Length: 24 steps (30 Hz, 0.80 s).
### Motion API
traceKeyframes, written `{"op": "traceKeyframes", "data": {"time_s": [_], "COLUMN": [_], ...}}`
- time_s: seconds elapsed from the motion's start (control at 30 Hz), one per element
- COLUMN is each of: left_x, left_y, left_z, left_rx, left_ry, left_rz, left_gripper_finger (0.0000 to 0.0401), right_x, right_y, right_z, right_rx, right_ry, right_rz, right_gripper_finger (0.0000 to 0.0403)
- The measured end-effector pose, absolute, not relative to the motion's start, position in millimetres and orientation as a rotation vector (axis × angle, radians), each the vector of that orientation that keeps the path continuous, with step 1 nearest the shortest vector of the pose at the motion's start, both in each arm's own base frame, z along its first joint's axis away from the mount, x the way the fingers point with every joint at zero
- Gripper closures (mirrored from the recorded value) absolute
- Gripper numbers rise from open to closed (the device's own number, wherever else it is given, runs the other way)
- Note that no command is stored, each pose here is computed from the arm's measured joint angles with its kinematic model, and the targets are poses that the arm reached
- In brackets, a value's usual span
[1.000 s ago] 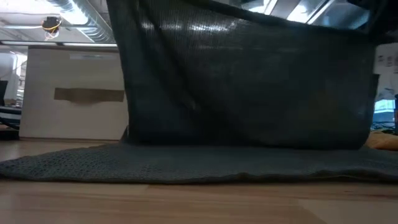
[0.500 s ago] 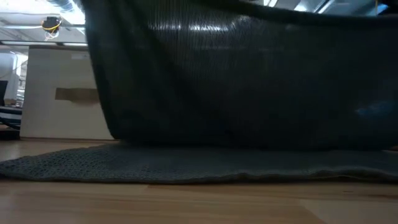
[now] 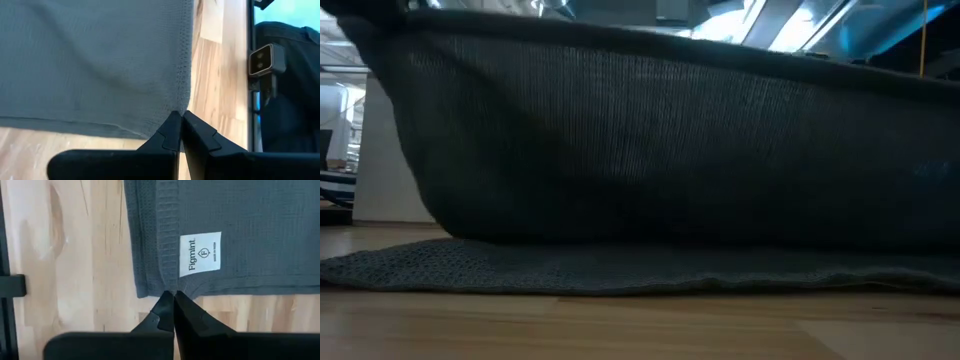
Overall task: Fold towel
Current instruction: Fold the grey towel
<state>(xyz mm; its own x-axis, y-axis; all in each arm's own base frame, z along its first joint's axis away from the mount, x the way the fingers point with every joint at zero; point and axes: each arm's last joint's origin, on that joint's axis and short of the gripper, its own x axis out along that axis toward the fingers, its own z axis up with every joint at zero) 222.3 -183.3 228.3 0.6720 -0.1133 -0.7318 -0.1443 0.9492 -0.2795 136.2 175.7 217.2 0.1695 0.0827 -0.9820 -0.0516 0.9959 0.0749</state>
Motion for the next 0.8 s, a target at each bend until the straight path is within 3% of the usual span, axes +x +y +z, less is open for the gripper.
{"op": "traceKeyframes", "data": {"time_s": [0.3,0.5,0.63,0.8], "left_x": [217.6,215.0,212.8,216.6], "left_y": [-180.2,-177.8,-177.5,-168.6], "left_z": [215.0,208.5,213.0,223.1], "left_rx": [-0.374,-0.433,-0.478,-0.525], "left_ry": [0.878,0.912,0.978,0.931], "left_rz": [0.045,0.077,-0.010,-0.007], "left_gripper_finger": [0.0387,0.0314,0.0263,0.0240], "right_x": [138.8,140.5,139.0,140.1], "right_y": [179.9,182.1,182.7,186.4], "right_z": [208.7,209.0,209.1,217.1], "right_rx": [0.007,0.027,0.068,0.124], "right_ry": [1.426,1.409,1.456,1.478], "right_rz": [0.080,0.095,0.111,0.136], "right_gripper_finger": [0.0360,0.0316,0.0277,0.0243]}}
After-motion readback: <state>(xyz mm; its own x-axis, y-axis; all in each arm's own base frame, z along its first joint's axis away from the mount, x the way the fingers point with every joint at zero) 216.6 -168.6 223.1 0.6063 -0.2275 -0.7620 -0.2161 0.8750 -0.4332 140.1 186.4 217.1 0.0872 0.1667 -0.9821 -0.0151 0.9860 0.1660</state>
